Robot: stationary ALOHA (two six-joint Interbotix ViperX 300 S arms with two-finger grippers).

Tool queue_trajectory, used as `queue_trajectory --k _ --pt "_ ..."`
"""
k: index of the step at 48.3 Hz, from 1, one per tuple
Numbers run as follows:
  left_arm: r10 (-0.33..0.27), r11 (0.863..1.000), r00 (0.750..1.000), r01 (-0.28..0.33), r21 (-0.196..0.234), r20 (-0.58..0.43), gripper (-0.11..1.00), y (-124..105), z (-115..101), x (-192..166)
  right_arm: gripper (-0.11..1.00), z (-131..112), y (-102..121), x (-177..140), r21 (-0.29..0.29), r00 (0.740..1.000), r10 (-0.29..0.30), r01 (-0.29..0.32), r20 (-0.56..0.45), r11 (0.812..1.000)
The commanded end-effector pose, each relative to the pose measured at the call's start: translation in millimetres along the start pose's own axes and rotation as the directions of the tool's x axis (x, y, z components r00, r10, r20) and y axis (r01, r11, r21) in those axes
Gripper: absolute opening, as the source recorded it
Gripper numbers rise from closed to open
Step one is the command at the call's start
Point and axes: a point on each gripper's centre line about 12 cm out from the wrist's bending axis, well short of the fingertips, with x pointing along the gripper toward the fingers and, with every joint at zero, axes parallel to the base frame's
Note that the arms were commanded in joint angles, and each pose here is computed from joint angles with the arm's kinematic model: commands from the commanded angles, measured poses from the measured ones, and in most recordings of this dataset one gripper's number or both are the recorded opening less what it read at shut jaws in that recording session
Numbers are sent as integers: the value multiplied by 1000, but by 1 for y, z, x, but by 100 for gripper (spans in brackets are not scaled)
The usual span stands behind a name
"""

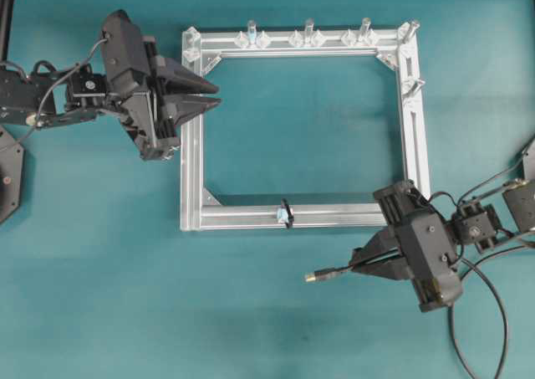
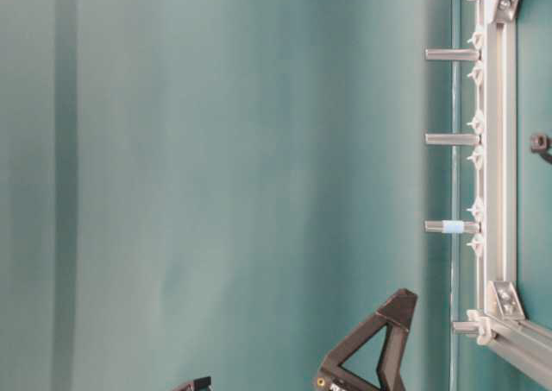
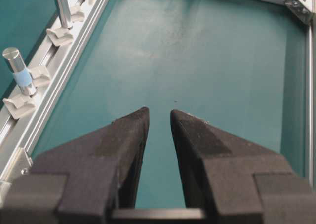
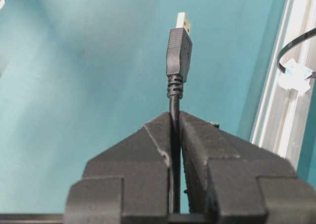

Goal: Insert the wire through the string loop located in the center.
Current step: 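Move the right gripper to align the USB plug with the zip-tie loop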

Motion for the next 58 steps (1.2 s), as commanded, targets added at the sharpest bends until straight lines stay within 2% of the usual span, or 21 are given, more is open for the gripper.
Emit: queue_trajectory --k 1,7,20,28,42,58 --pt "-7 1000 999 7 -3 32 28 -2 9 -3 7 6 -1 -3 7 1000 -1 1 23 1000" --pt "-7 1000 999 7 -3 32 28 -2 9 -3 7 3 -6 -4 14 1000 -17 16 12 1000" --pt "-8 1000 999 8 -4 32 28 -3 9 -3 7 -12 -34 -8 63 994 -97 99 -45 993" --pt "-12 1000 999 12 -2 30 28 -4 8 -3 7 -13 -46 -9 83 990 -129 133 -58 988" --pt "-14 1000 1000 14 0 27 28 -4 7 -3 7 -11 -52 -10 103 988 -146 151 -54 983" --pt "-13 1000 1000 13 0 27 28 -4 7 -3 7 -11 -54 -8 198 987 -154 162 -53 967"
